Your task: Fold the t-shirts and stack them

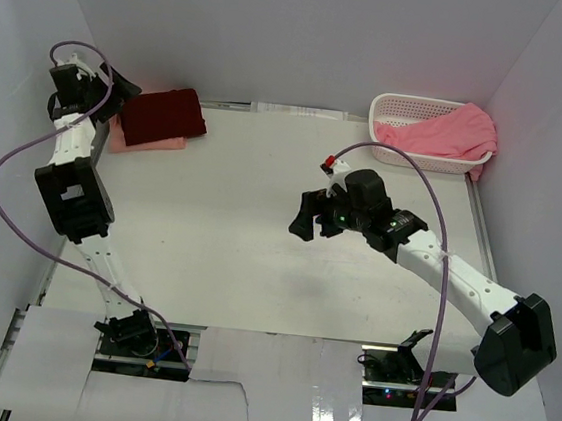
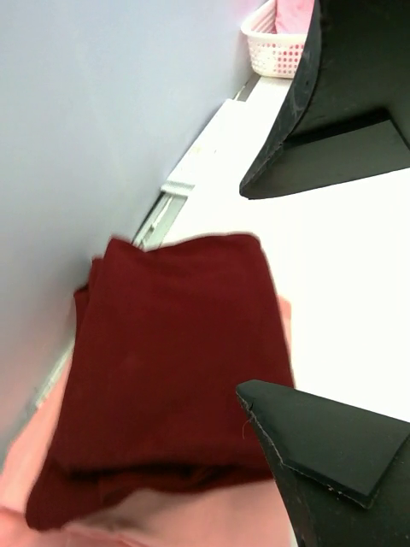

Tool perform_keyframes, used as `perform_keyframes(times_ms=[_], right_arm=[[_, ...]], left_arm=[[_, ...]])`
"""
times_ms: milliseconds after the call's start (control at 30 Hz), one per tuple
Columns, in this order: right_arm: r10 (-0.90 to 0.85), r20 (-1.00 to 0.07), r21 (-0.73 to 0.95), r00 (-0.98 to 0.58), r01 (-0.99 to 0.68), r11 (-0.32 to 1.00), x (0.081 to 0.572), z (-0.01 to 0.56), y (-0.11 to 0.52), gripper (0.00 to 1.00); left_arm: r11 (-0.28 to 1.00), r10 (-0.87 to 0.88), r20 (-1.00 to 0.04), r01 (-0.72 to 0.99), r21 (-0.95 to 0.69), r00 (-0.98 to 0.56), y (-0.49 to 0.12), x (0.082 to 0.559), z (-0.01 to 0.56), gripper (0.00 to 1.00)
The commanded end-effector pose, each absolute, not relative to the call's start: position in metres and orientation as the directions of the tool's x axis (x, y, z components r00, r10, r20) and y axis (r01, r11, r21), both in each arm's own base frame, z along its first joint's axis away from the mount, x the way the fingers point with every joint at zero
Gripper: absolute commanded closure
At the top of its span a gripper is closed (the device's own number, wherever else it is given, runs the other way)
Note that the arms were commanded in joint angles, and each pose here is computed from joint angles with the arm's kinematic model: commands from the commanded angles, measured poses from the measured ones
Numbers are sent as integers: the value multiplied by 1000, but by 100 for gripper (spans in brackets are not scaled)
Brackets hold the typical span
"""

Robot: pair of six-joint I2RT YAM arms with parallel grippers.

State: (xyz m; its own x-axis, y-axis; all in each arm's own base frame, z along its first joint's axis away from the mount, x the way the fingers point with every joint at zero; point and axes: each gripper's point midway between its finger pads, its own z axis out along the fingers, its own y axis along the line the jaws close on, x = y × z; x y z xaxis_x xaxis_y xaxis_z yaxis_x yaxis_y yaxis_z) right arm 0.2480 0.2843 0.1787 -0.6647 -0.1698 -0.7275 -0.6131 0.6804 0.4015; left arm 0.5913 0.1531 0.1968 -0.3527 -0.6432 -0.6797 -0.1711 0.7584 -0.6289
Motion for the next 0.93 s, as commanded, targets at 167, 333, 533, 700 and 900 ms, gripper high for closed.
perform_keyframes(times_ms=[167,333,533,700,900], right_arm=[[-120,-811,376,-572,-667,643,237,203,276,10],[-38,-858,382,-512,-687,618,220,222,263,10],[34,-900,358,-435,-690,630,205,245,240,10],[60,-913,337,-403,-664,667,203,250,224,10],[75,-917,336,-393,-656,676,201,248,220,10]], left_arm=[[863,-501,-810,-102,-496,-304,82,521,281,2],[881,-468,-813,-108,-461,-347,19,455,272,2],[883,-458,-809,-83,-462,-369,-6,354,245,2],[902,-403,-831,-15,-431,-384,-18,321,240,2],[898,-378,-823,47,-437,-425,-29,314,229,2]])
